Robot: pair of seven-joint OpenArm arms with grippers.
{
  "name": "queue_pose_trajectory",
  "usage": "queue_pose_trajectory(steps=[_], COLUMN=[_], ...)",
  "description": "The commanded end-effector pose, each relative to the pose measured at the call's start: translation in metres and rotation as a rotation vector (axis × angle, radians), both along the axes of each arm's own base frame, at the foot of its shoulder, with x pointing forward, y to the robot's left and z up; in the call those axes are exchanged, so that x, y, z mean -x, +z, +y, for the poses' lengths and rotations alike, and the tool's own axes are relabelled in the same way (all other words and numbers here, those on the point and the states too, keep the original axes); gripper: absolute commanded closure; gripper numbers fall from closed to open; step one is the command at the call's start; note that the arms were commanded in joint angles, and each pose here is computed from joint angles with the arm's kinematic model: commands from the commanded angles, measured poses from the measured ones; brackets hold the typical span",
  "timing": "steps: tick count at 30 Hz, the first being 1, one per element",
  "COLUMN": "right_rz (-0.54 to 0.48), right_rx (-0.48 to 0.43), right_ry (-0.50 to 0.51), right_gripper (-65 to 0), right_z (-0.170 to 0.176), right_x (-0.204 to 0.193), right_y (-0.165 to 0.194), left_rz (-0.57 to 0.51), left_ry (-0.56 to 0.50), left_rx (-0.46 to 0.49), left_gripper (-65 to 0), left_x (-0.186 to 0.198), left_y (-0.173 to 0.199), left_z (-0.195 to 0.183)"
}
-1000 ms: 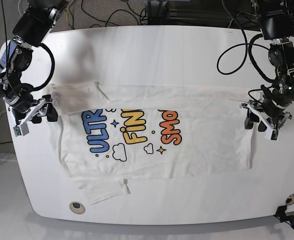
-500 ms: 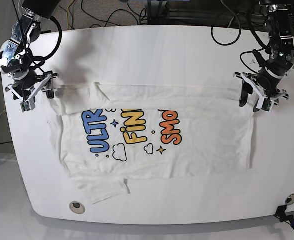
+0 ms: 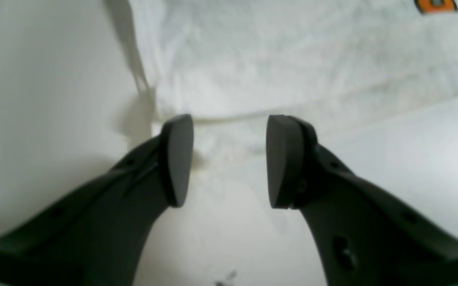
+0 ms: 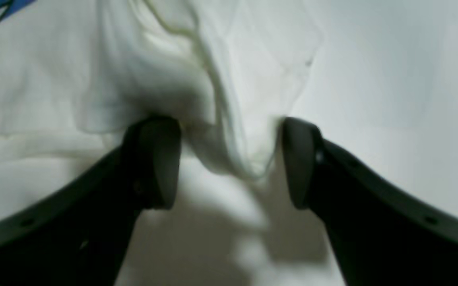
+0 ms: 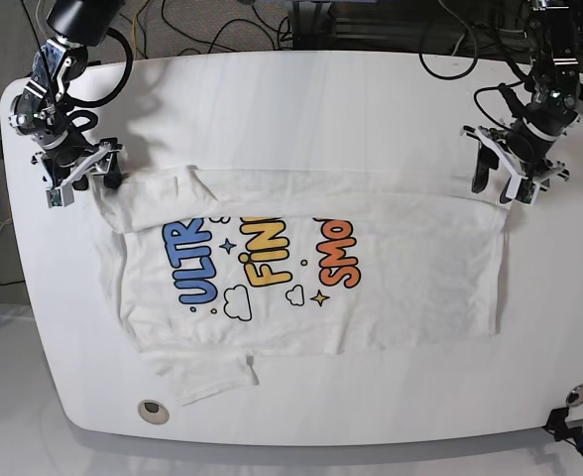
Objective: Fold the T-shirt properly
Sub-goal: 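Release the fold and move both grippers back to the collar edge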
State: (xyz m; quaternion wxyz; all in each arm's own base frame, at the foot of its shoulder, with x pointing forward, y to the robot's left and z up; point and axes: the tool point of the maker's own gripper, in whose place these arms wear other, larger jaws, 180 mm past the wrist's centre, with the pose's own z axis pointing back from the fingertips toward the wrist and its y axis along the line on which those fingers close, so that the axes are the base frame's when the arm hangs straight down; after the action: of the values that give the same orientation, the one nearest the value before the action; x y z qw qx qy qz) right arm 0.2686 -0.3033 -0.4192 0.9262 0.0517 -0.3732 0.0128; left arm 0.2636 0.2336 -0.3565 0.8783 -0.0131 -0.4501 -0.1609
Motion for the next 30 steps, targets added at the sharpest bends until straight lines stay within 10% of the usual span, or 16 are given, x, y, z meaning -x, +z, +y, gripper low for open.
queue_pose_trajectory(steps=[1, 6, 24, 30], right_rz=[-0.002, -0.002, 0.006, 0.006], right_rx=[0.010, 0.010, 0.006, 0.006], right_ry=[-0.006, -0.006, -0.003, -0.001], right_gripper=[-31.9, 0.0, 0.0, 0.0], right_z=[-0.007, -0.007, -0.004, -0.004], right_x=[-0.002, -0.002, 0.000, 0.000], right_y=[0.002, 0.002, -0.001, -0.001], left_rz=[-0.040, -0.072, 0.029, 0.069], left_ry=[-0.005, 0.095, 0.175, 0.132], left_rx=[-0.002, -0.016, 0.037, 0.037], left_gripper=[-27.6, -27.6, -28.4, -39.0], left_x=[-0.005, -0.004, -0.007, -0.016], left_y=[0.012, 0.022, -0.021, -0.027], left_z=[0.002, 0.033, 0.054, 0.037])
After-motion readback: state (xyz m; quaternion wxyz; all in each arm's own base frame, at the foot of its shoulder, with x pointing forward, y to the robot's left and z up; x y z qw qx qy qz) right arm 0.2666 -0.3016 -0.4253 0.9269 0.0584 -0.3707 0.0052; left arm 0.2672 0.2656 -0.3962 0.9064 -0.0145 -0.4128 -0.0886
